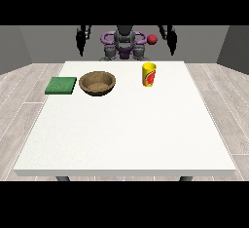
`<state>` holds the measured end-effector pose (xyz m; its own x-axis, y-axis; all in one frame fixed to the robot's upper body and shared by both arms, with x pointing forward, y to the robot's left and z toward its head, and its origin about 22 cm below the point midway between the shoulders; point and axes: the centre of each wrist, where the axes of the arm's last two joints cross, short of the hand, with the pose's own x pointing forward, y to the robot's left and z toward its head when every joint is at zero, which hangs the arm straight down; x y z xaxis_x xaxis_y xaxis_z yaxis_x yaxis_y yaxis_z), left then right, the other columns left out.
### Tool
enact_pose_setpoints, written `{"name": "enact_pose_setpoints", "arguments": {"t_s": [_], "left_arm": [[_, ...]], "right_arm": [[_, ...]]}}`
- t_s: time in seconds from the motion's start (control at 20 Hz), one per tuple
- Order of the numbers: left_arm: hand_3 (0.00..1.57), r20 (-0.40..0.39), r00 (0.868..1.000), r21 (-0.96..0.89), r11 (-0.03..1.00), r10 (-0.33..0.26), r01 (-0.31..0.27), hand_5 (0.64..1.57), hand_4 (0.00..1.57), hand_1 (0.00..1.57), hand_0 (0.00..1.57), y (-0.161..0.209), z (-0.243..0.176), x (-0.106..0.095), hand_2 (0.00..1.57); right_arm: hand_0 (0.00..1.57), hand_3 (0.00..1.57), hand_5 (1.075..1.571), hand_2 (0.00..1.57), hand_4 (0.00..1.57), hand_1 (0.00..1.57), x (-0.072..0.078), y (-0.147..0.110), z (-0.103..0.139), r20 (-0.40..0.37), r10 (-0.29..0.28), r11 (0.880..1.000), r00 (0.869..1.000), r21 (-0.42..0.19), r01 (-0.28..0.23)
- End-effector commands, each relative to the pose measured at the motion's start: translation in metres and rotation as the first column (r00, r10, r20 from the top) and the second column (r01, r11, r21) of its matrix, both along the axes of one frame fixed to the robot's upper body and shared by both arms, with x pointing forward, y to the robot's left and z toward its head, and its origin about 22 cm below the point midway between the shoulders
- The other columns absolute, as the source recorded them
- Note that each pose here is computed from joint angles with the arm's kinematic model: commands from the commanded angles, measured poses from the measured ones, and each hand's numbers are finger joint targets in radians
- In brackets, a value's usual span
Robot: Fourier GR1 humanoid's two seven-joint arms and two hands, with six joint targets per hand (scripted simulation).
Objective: Pick the cup and pour the ball into the bowl, then pick the bowl and place it on the pad
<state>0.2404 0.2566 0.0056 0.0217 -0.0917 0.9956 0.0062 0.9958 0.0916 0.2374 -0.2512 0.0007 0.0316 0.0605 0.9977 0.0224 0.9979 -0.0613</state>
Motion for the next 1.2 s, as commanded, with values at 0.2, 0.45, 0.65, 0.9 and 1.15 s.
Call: {"name": "enact_pose_setpoints", "arguments": {"t_s": [0.2,0.45,0.65,0.9,1.15], "left_arm": [[0.00,0.038,0.999,0.034,0.999,-0.021,0.020,1.557,0.00,0.00,0.00,0.006,0.034,0.005,0.00],[0.00,0.104,0.994,-0.143,0.989,0.043,-0.028,1.558,0.00,0.00,0.00,0.026,0.075,0.021,0.00],[0.00,0.142,0.987,-0.138,0.989,0.078,-0.058,1.547,0.00,0.00,0.00,0.051,0.079,0.014,0.00],[0.00,0.260,0.962,-0.147,0.988,0.077,-0.040,1.541,0.00,0.00,0.00,0.059,0.053,0.024,0.00],[0.00,0.358,0.931,-0.097,0.994,0.079,-0.047,1.529,0.00,0.00,0.00,0.042,0.041,0.046,0.00]], "right_arm": [[0.00,0.00,1.569,0.00,0.00,0.00,0.002,-0.011,0.030,0.017,-0.004,0.999,1.000,-0.047,0.004],[0.00,0.00,1.569,0.00,0.00,0.00,-0.001,-0.060,0.060,0.035,0.057,0.998,0.998,0.011,-0.058],[0.00,0.00,1.570,0.00,0.00,0.00,-0.006,-0.069,0.073,0.093,0.043,0.998,0.995,0.050,-0.048],[0.00,0.00,1.570,0.00,0.00,0.00,-0.011,-0.083,0.040,0.215,0.056,0.997,0.975,0.044,-0.067],[0.00,0.00,1.570,0.00,0.00,0.00,0.012,-0.069,0.042,0.281,0.106,0.992,0.954,0.033,-0.120]]}}
